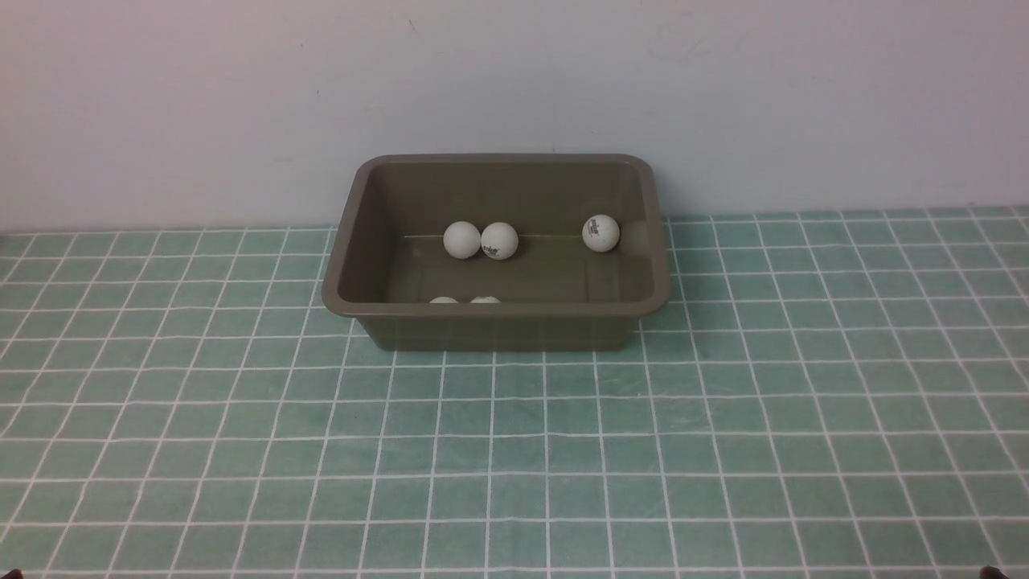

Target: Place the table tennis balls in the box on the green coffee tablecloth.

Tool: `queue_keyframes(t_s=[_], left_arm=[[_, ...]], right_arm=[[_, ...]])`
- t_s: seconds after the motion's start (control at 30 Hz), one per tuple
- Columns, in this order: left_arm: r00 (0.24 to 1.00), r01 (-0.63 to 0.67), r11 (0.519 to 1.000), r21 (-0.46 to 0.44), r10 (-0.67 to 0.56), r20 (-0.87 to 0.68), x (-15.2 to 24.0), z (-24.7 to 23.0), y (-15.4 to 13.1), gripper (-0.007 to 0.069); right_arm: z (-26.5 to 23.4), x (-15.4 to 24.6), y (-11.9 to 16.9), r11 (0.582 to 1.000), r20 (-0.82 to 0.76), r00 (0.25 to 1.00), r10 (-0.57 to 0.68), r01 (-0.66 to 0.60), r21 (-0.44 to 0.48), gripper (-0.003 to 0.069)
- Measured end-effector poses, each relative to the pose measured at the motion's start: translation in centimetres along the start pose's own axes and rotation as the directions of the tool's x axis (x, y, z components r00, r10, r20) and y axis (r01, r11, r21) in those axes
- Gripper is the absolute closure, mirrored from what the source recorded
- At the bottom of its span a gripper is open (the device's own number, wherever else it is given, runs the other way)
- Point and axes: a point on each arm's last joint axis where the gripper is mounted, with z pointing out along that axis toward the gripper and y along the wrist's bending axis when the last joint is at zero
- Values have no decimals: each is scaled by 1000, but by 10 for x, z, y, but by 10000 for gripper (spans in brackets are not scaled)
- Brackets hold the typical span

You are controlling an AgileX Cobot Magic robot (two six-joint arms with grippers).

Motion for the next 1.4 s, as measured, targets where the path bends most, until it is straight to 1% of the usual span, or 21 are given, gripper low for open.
queue_keyframes(t_s=[0.2, 0.33, 0.47, 0.53, 0.6, 0.63, 0.9, 1.07, 1.17, 1.2, 1.27, 1.4], left_arm=[[1000, -6, 1000, 0, 6, 0, 0, 0, 0, 199], [1000, 0, 1000, 0, 0, 0, 0, 0, 0, 199], [1000, 0, 1000, 0, 0, 0, 0, 0, 0, 199], [1000, -6, 1000, 0, 6, 0, 0, 0, 0, 199], [1000, -6, 1000, 0, 6, 0, 0, 0, 0, 199], [1000, -6, 1000, 0, 6, 0, 0, 0, 0, 199], [1000, -6, 1000, 0, 6, 0, 0, 0, 0, 199], [1000, -6, 1000, 0, 6, 0, 0, 0, 0, 199], [1000, -6, 1000, 0, 6, 0, 0, 0, 0, 199], [1000, -6, 1000, 0, 6, 0, 0, 0, 0, 199], [1000, -6, 1000, 0, 6, 0, 0, 0, 0, 199], [1000, -6, 1000, 0, 6, 0, 0, 0, 0, 199]], right_arm=[[0, -1, -1, 1000, 2, 1000, 10, -10, 1, 198], [-5, -12, -4, 999, 27, 999, 27, -28, 32, 198], [-17, -37, -13, 992, 93, 995, 45, -55, 110, 198], [-20, -45, -19, 983, 119, 990, 82, -99, 153, 198], [-20, -47, -22, 975, 132, 984, 118, -141, 174, 198], [-21, -46, -24, 962, 136, 977, 164, -189, 195, 198], [-23, -43, -28, 935, 142, 962, 233, -261, 238, 198], [-24, -41, -29, 931, 144, 961, 234, -264, 251, 198], [-20, -34, -28, 930, 133, 962, 240, -267, 252, 198], [-14, -22, -26, 929, 101, 961, 258, -275, 249, 198], [-10, -13, -25, 925, 75, 957, 282, -292, 242, 198], [-9, -10, -25, 928, 65, 960, 271, -278, 249, 198]])
